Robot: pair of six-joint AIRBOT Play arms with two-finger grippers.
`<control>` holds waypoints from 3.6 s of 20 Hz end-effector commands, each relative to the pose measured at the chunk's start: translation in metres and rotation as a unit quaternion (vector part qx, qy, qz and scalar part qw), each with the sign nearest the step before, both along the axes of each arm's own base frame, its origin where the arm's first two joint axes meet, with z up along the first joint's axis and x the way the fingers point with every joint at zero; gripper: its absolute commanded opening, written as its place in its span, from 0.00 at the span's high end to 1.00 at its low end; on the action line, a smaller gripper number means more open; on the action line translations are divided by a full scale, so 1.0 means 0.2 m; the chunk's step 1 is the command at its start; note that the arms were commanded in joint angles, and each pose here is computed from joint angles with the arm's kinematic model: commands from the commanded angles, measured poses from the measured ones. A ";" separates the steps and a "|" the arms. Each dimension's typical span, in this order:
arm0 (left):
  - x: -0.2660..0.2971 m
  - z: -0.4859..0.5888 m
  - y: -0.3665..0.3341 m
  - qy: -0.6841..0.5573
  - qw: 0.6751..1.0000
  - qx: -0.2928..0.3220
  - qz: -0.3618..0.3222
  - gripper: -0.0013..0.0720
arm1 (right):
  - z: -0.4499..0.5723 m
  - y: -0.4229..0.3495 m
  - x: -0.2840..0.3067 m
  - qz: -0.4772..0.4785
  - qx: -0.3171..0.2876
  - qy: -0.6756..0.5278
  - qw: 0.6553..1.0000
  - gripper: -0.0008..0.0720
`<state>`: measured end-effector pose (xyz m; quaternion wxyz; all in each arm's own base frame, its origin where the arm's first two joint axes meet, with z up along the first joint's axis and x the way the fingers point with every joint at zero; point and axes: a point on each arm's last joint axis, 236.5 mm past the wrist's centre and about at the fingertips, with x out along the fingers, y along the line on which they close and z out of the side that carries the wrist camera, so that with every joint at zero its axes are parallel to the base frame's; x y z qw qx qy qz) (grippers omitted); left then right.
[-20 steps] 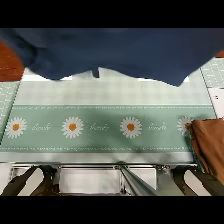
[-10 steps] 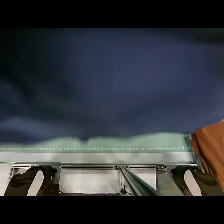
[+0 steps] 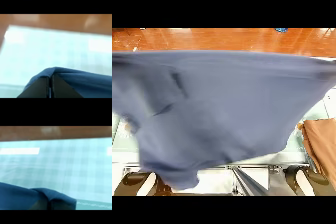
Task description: Fold the shirts.
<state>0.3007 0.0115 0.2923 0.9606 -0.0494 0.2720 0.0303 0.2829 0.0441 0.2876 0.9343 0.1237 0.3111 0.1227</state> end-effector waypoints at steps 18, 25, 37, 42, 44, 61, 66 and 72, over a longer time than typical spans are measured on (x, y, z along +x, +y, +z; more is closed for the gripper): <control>1.34 -1.51 -0.29 0.135 0.964 -0.228 0.029 0.96 | -1.38 -0.23 1.45 -0.055 0.232 0.145 0.960 0.96; 1.03 -1.59 -0.34 0.292 0.939 -0.162 -0.084 0.96 | -1.52 -0.15 1.17 0.026 0.193 0.252 0.948 0.96; 0.61 -1.86 -0.25 0.453 0.877 -0.137 -0.087 0.95 | -1.79 -0.22 0.91 -0.005 0.131 0.372 0.919 0.89; 0.33 -1.82 -0.22 0.549 0.815 -0.154 -0.099 0.29 | -1.69 -0.22 0.78 0.003 0.152 0.412 0.898 0.43; 0.25 -1.74 -0.16 0.562 0.805 -0.167 -0.090 0.29 | -1.57 -0.29 0.71 -0.001 0.139 0.408 0.902 0.43; -0.50 -2.00 -0.30 0.398 0.810 -0.425 0.067 0.29 | -1.60 -0.04 -0.06 -0.098 0.194 0.284 0.934 0.43; -0.37 -2.01 -0.40 0.369 0.826 -0.421 0.056 0.29 | -1.58 -0.02 -0.04 -0.098 0.210 0.278 0.932 0.43; -0.41 -2.02 -0.48 0.398 0.829 -0.393 -0.010 0.83 | -1.44 -0.47 0.01 -0.204 0.186 0.230 0.933 0.43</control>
